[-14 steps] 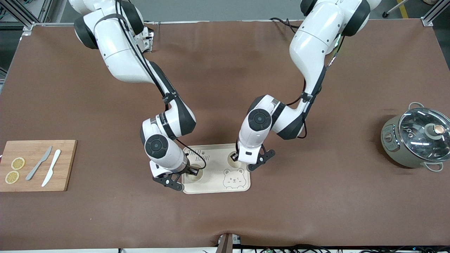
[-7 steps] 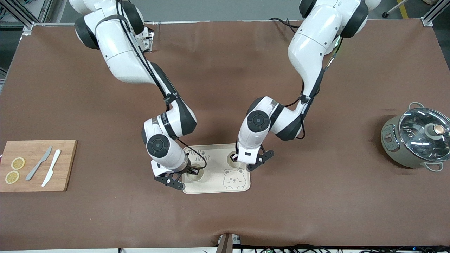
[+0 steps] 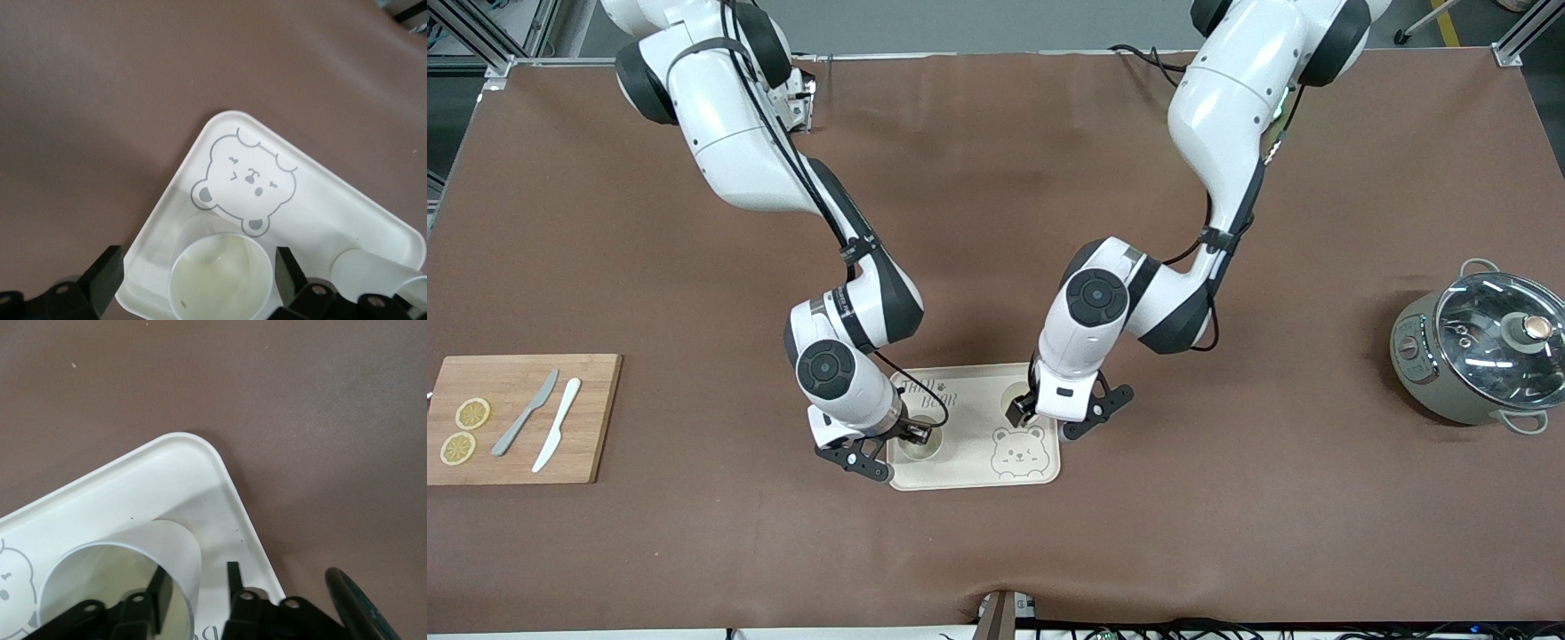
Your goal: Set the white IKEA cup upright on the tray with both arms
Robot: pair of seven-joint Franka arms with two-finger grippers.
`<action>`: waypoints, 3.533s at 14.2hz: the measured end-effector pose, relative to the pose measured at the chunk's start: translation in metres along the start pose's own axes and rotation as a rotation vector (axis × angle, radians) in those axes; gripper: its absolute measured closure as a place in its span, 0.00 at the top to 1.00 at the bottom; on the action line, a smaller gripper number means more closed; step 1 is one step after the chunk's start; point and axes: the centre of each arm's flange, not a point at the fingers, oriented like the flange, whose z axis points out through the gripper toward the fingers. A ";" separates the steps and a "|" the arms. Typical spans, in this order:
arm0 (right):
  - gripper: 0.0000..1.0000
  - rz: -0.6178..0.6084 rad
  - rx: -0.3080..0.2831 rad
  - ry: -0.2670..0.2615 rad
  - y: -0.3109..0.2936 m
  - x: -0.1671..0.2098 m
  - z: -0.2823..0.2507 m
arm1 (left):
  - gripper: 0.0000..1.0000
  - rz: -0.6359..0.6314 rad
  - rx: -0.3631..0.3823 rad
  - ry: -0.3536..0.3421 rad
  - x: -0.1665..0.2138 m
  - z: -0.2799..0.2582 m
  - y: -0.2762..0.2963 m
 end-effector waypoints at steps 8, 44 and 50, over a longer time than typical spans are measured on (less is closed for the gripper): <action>1.00 -0.013 -0.029 -0.030 0.004 0.006 -0.044 | 1.00 0.170 0.112 -0.033 0.071 -0.106 -0.042; 1.00 -0.408 -0.110 -0.139 0.353 0.069 -0.367 | 1.00 0.600 0.166 -0.050 0.213 -0.422 -0.290; 1.00 -0.404 -0.111 -0.140 0.347 0.067 -0.366 | 1.00 0.587 0.167 -0.057 0.218 -0.422 -0.295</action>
